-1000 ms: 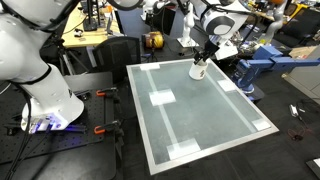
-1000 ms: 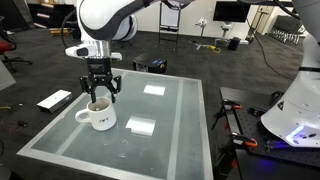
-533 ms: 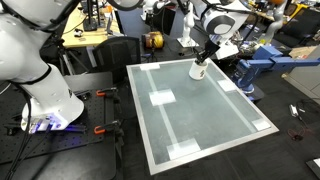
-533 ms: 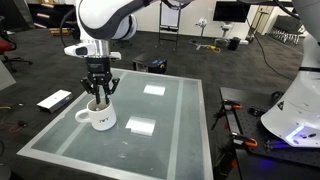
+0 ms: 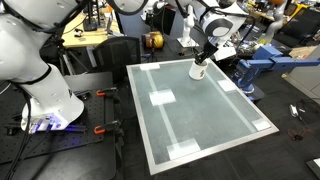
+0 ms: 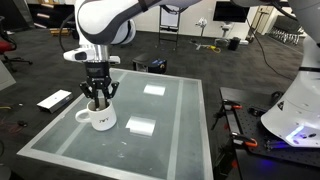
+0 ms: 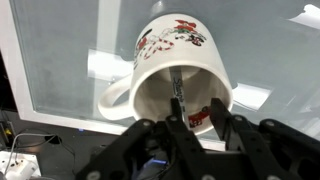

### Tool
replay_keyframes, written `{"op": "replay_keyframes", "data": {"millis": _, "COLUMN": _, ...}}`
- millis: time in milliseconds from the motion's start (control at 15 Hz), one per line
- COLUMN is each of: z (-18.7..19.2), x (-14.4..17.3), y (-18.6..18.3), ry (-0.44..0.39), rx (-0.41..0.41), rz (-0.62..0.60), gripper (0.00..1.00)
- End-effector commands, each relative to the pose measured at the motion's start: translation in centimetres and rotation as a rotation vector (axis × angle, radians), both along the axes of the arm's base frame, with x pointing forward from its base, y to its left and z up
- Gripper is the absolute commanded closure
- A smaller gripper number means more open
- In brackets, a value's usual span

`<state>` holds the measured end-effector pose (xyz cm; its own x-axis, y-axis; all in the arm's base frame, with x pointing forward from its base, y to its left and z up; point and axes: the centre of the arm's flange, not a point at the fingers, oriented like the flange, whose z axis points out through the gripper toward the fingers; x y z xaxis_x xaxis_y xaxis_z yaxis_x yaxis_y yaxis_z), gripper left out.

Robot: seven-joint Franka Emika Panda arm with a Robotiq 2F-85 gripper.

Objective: Take the marker out of the cup and put it on the table

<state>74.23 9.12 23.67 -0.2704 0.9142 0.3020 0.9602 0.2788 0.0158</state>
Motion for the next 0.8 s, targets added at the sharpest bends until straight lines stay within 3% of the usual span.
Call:
{"op": "replay_keyframes", "data": {"millis": 0, "z": -0.5, "x": 1.5, "y": 0.4, "ry": -0.016, "rx": 0.005, "rz": 0.03, "gripper": 0.6}}
{"op": "replay_keyframes", "data": {"millis": 200, "z": -1.1, "x": 1.9, "y": 0.7, "ry": -0.012, "rx": 0.014, "rz": 0.036, "gripper": 0.58}}
{"op": "replay_keyframes", "data": {"millis": 267, "z": -1.2, "x": 2.0, "y": 0.7, "ry": -0.012, "rx": 0.016, "rz": 0.035, "gripper": 0.66}}
{"op": "replay_keyframes", "data": {"millis": 333, "z": -1.3, "x": 2.0, "y": 0.7, "ry": -0.012, "rx": 0.017, "rz": 0.034, "gripper": 0.83}}
{"op": "replay_keyframes", "data": {"millis": 533, "z": -1.2, "x": 2.0, "y": 0.6, "ry": -0.018, "rx": 0.016, "rz": 0.025, "gripper": 1.0}}
{"op": "replay_keyframes", "data": {"millis": 733, "z": -0.3, "x": 1.7, "y": 0.4, "ry": -0.031, "rx": 0.009, "rz": 0.015, "gripper": 0.97}}
